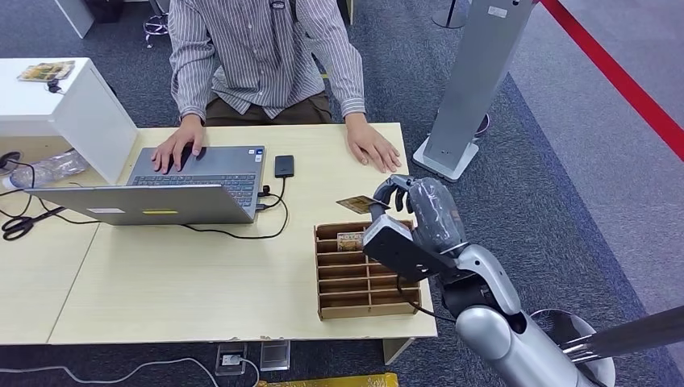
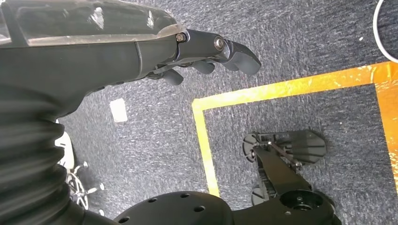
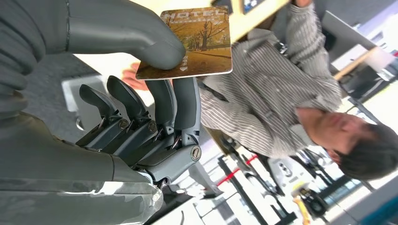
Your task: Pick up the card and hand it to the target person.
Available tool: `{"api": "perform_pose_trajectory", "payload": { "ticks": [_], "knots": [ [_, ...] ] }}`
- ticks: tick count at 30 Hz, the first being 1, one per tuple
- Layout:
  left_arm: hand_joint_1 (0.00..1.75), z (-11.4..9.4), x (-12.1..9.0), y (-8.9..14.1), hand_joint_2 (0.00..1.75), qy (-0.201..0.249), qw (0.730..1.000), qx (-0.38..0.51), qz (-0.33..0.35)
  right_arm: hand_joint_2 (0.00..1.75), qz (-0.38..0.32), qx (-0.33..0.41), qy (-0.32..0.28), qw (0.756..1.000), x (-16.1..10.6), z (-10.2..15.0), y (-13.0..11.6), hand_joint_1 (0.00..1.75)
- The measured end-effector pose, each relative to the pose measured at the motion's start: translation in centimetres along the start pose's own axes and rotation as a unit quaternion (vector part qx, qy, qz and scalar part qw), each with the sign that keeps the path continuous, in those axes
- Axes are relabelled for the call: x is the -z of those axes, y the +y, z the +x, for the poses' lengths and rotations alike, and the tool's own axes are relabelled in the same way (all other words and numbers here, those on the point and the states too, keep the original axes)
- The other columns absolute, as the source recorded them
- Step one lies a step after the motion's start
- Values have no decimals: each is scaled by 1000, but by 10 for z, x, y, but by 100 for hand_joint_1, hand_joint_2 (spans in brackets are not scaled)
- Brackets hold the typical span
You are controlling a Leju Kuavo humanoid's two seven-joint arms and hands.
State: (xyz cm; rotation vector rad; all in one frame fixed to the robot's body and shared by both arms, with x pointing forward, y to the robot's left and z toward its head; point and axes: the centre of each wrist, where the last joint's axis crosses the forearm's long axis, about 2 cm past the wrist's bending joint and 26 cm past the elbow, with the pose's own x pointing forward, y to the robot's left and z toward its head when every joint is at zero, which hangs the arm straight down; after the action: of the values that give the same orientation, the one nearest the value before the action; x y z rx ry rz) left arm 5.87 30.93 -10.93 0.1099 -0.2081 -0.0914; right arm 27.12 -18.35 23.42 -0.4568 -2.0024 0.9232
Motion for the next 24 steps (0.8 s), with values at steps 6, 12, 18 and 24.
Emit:
{"api": "perform_pose_trajectory", "payload": {
  "ticks": [6,12,18,24],
  "knots": [
    [0,0,0,0,175,2,1000,-2,-1,175,-16,6,-29,999,20,4,-24,162],
    [0,3,0,-2,175,-1,1000,6,-8,175,-109,-42,-74,990,49,-5,-29,162],
    [0,10,0,-7,175,-8,1000,21,-16,175,-185,-89,-95,974,75,-25,-15,162],
    [0,11,0,-9,175,-4,1000,25,-18,175,-173,-108,-65,977,79,-40,5,162]
  ]
}}
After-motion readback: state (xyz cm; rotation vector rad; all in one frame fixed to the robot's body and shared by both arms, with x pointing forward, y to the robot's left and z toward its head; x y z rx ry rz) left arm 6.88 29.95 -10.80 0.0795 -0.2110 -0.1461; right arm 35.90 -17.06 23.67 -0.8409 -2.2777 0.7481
